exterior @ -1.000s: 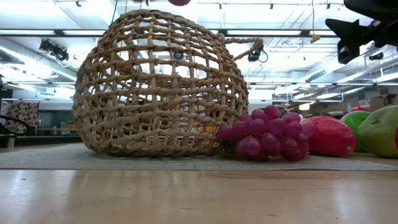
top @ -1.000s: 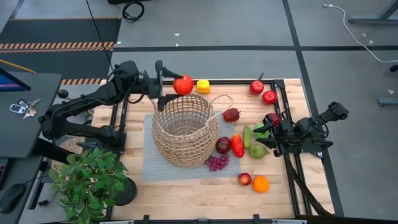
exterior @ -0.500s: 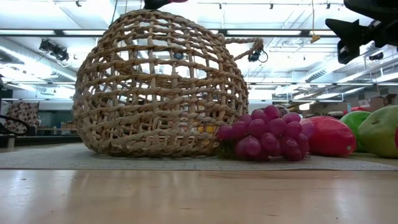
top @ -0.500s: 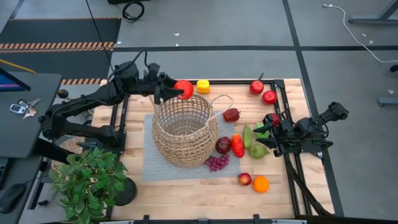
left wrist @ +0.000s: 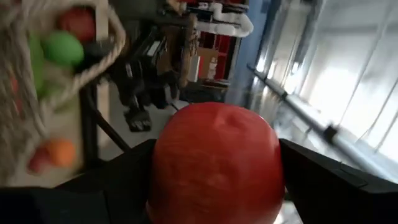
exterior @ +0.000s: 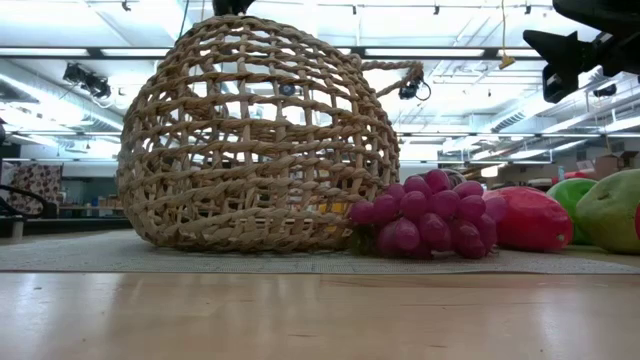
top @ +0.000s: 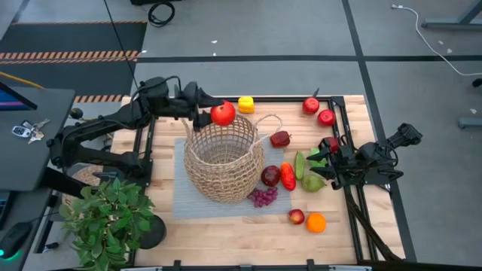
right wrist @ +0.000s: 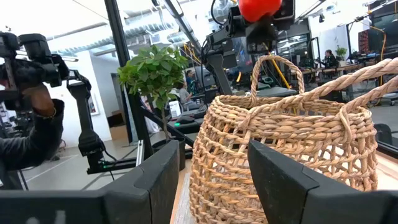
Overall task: Build produce basket
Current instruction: Put the red apple into the brown basket
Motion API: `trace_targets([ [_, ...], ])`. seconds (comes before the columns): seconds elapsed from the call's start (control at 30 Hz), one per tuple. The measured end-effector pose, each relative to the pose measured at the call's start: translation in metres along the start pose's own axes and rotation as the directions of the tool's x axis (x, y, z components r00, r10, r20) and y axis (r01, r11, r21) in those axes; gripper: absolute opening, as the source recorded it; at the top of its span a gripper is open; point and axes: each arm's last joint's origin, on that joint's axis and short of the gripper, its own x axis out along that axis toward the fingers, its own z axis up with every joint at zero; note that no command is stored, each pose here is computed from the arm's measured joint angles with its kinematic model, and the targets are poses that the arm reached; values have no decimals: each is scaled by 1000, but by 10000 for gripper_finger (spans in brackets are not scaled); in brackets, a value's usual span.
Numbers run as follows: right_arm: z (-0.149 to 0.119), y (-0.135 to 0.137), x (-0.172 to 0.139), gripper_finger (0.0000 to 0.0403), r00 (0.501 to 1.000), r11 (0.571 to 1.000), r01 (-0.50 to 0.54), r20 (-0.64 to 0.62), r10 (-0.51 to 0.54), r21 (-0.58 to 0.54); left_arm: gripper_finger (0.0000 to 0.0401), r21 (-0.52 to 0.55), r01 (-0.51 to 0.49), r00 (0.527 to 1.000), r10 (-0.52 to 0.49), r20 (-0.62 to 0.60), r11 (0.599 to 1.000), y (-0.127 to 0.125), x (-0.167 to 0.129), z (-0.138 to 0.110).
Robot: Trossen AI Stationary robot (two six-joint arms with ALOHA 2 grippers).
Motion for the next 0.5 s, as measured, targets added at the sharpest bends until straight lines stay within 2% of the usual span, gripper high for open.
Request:
trace_targets([
  [0.07, 0, 0, 0, 197, 1000, 1000, 0, 0, 0, 0, 327, -108, 1, 1000, 0, 1, 994, 0, 0, 0],
  [0.17, 0, 0, 0, 197, 1000, 1000, 0, 0, 0, 0, 327, -272, 1, 1000, -1, 2, 962, 0, 0, 0],
  [0.33, 0, 0, 0, 197, 1000, 1000, 0, 0, 0, 0, 327, -517, 1, 1000, -1, 0, 856, 0, 0, 0],
  [0.4, 0, 0, 0, 197, 1000, 1000, 0, 0, 0, 0, 327, -549, 2, 1000, -1, 2, 836, 0, 0, 1],
  [0.5, 0, 0, 0, 197, 1000, 1000, 0, 0, 0, 0, 327, -529, 4, 1000, -2, 4, 848, 0, 0, 1],
])
